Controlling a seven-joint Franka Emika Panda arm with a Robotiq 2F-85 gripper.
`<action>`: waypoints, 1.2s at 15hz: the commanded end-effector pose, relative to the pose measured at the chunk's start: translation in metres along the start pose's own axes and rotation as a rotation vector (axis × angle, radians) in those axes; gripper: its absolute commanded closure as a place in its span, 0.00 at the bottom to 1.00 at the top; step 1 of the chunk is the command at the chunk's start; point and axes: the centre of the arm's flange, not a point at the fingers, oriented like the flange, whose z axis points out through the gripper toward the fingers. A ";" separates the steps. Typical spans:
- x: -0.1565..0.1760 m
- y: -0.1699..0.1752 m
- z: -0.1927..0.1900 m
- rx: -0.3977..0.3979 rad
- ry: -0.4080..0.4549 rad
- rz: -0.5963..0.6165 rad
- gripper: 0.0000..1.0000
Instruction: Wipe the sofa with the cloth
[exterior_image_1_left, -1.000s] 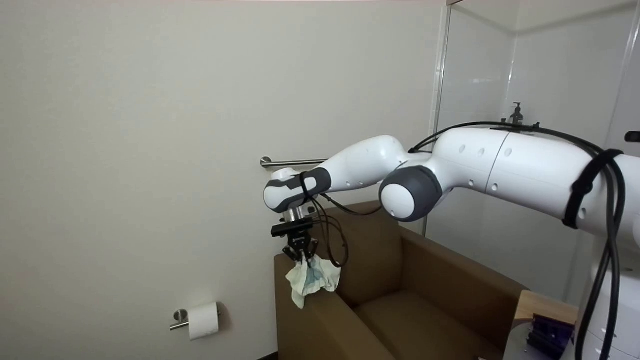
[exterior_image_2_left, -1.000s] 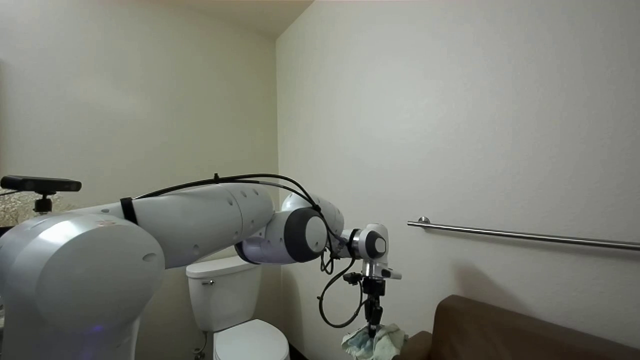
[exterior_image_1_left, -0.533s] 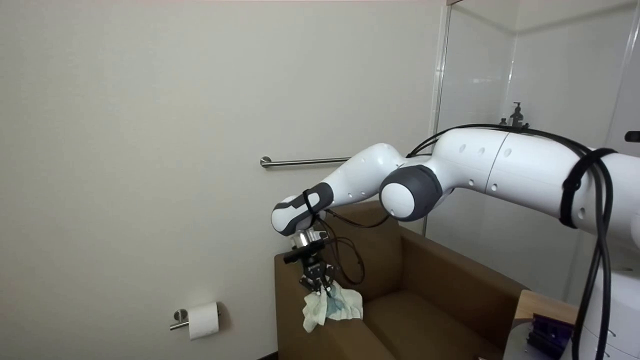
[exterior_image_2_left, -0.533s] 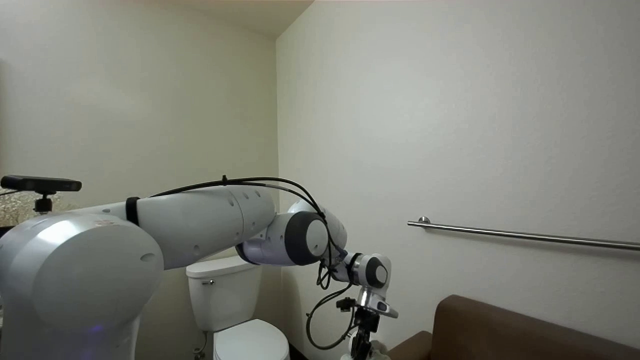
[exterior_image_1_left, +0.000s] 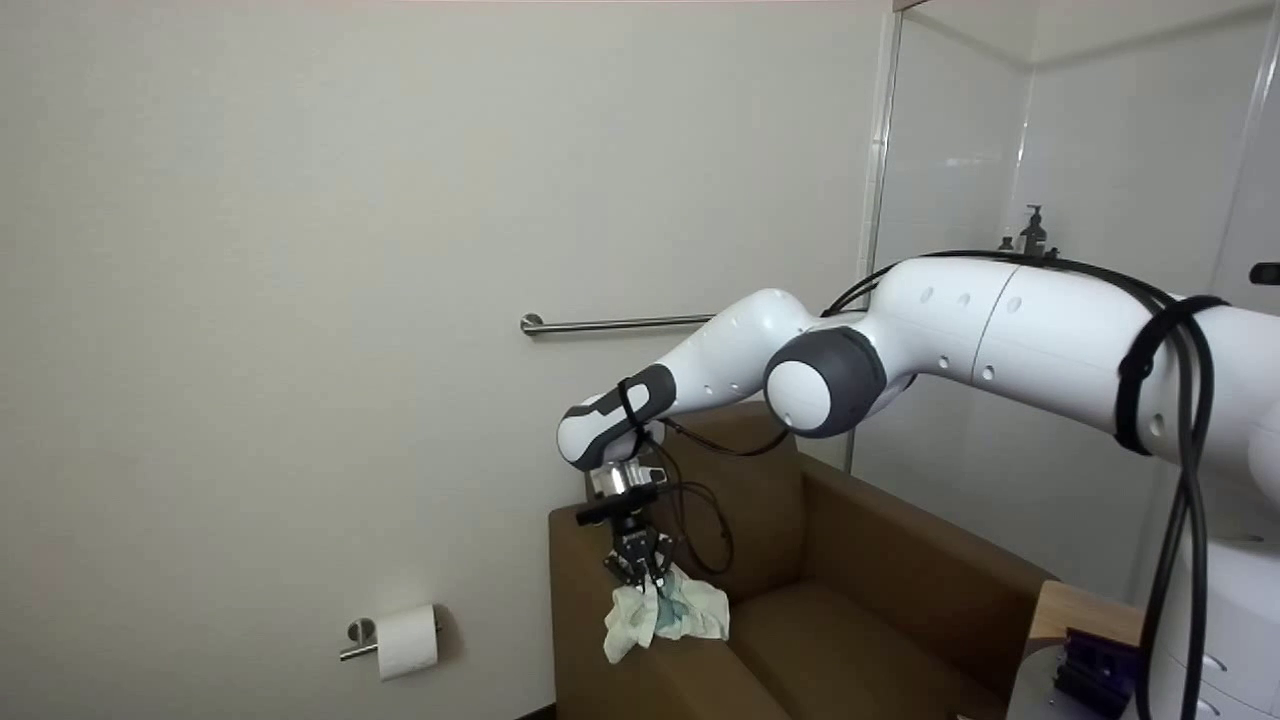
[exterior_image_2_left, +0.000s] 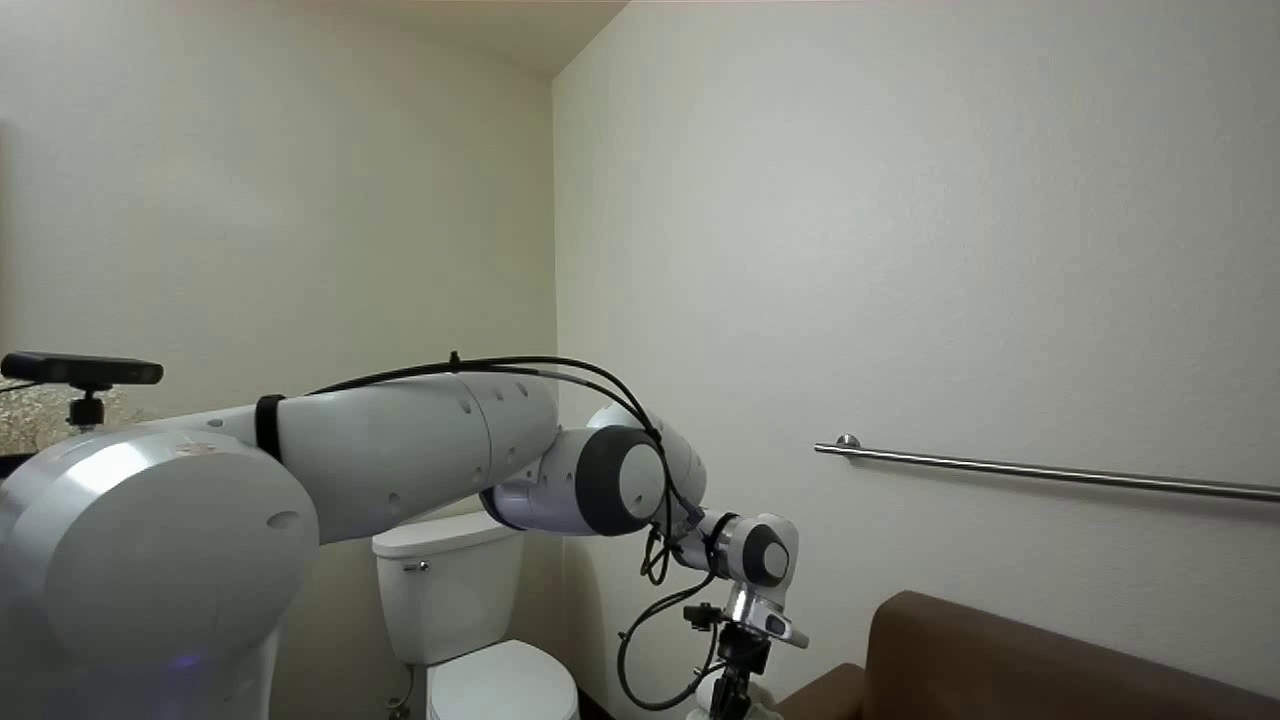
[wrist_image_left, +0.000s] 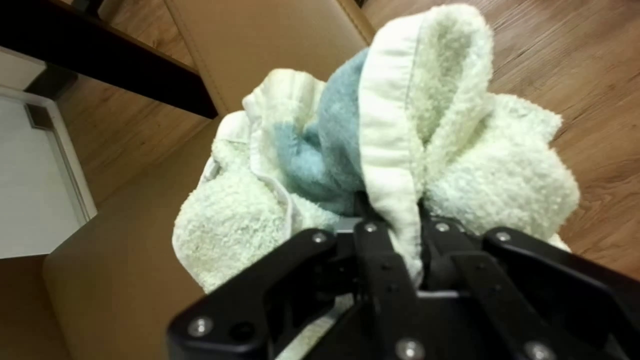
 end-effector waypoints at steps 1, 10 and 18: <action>0.021 -0.023 0.000 0.081 0.141 -0.015 0.91; 0.045 -0.066 -0.057 0.154 0.426 -0.028 0.91; 0.039 -0.084 -0.103 0.366 0.783 -0.037 0.91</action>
